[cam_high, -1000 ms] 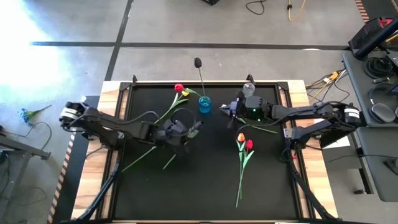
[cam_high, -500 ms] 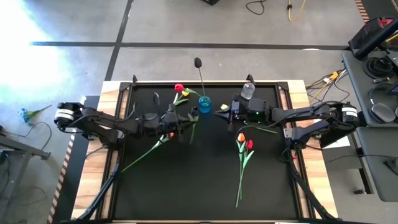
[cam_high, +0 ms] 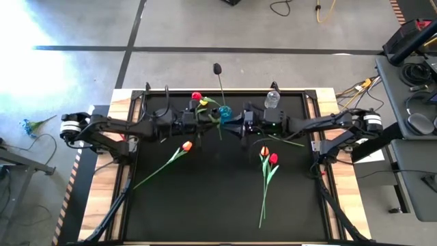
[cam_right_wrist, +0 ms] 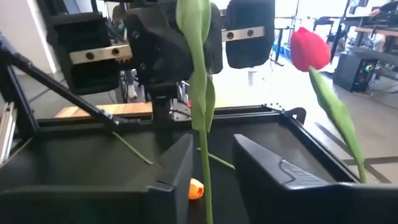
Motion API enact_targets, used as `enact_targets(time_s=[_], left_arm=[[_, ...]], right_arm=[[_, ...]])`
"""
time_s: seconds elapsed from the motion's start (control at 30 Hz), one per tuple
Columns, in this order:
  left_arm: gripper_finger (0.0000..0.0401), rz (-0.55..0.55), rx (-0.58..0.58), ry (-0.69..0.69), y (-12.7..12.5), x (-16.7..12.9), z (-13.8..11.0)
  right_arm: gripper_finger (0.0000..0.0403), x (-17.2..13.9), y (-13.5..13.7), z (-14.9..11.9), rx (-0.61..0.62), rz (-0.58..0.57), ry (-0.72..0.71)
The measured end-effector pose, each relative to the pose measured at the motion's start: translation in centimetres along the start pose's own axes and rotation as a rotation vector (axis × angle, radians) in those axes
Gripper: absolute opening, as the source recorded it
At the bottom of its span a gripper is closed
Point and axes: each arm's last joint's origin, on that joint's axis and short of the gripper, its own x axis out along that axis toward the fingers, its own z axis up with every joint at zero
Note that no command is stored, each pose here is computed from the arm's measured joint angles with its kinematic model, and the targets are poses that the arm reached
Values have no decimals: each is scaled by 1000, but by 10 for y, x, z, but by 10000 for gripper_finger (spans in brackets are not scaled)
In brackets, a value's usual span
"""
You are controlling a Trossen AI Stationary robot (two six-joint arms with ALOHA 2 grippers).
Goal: Sort flowers into vase by color
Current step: Put the black flower into the transparent blue vase
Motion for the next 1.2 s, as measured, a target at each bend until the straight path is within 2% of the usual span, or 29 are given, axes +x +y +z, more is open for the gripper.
enact_targets(time_s=[0.13, 0.3, 0.47, 0.87, 0.97, 1.2], left_arm=[[0, -3, 21, -2, 1, 3, 5], [0, -3, 31, -9, 2, 4, 8], [0, -24, 42, -16, 2, 5, 9], [2, -18, 36, -25, 3, 6, 10], [17, -13, 32, -20, 4, 6, 10], [81, -4, 31, -2, 4, 4, 5]], right_arm=[[147, 6, -1, 6, -11, -3, -5], [147, 11, -1, 16, -23, 2, -22], [118, 14, -1, 24, -24, 5, -25], [20, 18, -1, 29, -46, 44, -10], [14, 18, -1, 29, -66, 38, -7], [13, 9, -8, 39, -127, -69, -14]])
